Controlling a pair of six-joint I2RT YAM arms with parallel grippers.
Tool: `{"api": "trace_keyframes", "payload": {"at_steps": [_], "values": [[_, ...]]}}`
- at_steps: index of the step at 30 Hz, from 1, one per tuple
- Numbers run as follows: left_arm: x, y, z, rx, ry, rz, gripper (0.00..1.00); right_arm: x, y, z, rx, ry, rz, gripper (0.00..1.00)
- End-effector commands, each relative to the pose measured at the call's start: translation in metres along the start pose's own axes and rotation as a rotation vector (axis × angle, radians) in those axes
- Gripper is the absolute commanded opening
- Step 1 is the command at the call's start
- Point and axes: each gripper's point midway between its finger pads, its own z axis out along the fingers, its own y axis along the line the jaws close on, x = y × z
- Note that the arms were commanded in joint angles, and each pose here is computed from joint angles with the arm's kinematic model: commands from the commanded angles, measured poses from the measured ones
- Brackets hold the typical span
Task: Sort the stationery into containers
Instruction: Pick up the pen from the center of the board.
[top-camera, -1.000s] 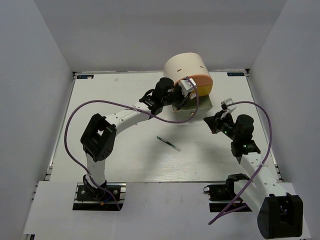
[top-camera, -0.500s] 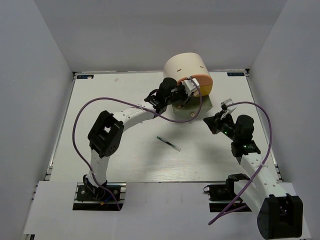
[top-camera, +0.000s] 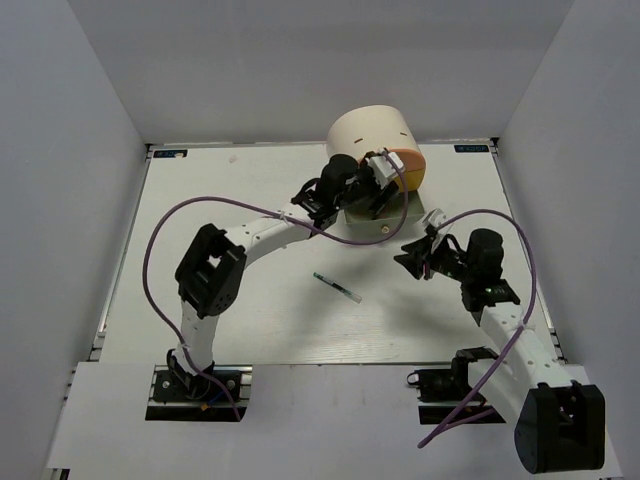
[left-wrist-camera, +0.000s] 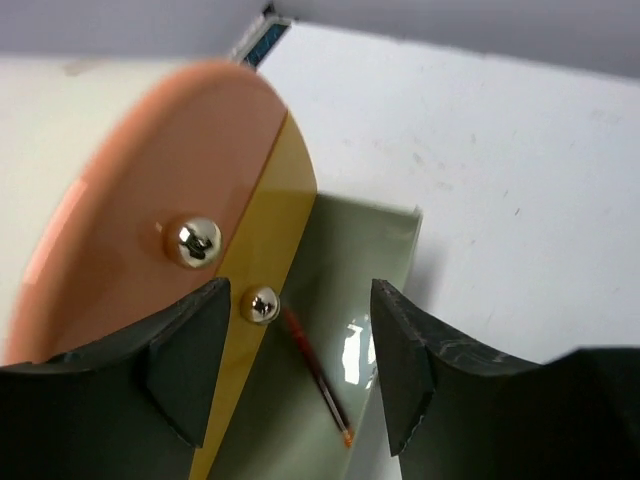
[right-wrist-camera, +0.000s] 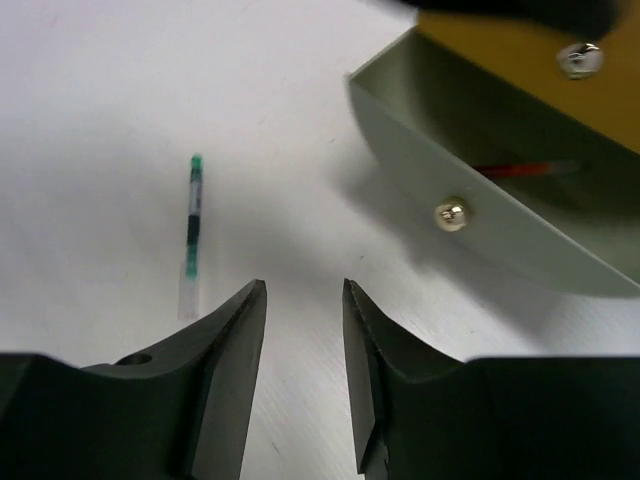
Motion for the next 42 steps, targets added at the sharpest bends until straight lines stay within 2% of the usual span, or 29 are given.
{"api": "trace_keyframes", "payload": {"at_steps": [1,3,4,5,6,7,9,12,16,18,20,22,26,31,39,42], "values": [[-0.127,0.015,-0.056,-0.087,-0.237,-0.041,0.70,-0.006,0.026,0.001,-0.218,-0.006,-0.183,0.38],[-0.127,0.019,-0.078,-0.136,-0.213,-0.122,0.71,0.002,0.034,0.003,-0.297,0.024,-0.226,0.36],[-0.126,0.019,-0.089,-0.156,-0.202,-0.168,0.71,0.005,0.039,0.001,-0.328,0.050,-0.197,0.36],[-0.101,0.026,-0.101,-0.203,-0.150,-0.277,0.72,0.006,0.038,0.006,-0.349,0.062,-0.205,0.36],[-0.116,0.028,-0.129,-0.243,-0.179,-0.328,0.75,0.009,0.042,0.008,-0.376,0.071,-0.221,0.36],[-0.079,0.024,-0.141,-0.290,-0.086,-0.394,0.85,0.011,0.045,0.010,-0.389,0.098,-0.210,0.36],[-0.047,0.018,-0.181,-0.380,-0.026,-0.512,0.95,0.021,0.051,0.018,-0.428,0.153,-0.202,0.40],[-0.017,0.004,-0.215,-0.438,-0.002,-0.683,0.97,0.020,0.071,0.031,-0.507,0.187,-0.213,0.45],[0.047,-0.021,-0.258,-0.533,0.058,-0.917,0.98,0.034,0.082,0.053,-0.512,0.316,-0.192,0.50],[0.050,-0.025,-0.276,-0.562,0.011,-1.036,1.00,0.029,0.088,0.066,-0.519,0.348,-0.190,0.53],[0.080,-0.033,-0.291,-0.615,0.053,-1.078,1.00,0.038,0.094,0.081,-0.505,0.423,-0.172,0.56],[0.088,-0.033,-0.306,-0.655,0.033,-1.113,1.00,0.043,0.098,0.093,-0.477,0.481,-0.169,0.58],[0.106,-0.033,-0.331,-0.749,0.074,-1.140,1.00,0.048,0.100,0.118,-0.423,0.559,-0.169,0.60],[0.113,-0.034,-0.344,-0.794,0.074,-1.178,1.00,0.063,0.109,0.134,-0.358,0.641,-0.165,0.65],[0.116,-0.036,-0.346,-0.798,0.077,-1.187,1.00,0.099,0.102,0.141,-0.213,0.767,-0.181,0.65],[0.114,-0.034,-0.346,-0.807,0.074,-1.184,1.00,0.108,0.092,0.141,-0.139,0.805,-0.195,0.61]]}}
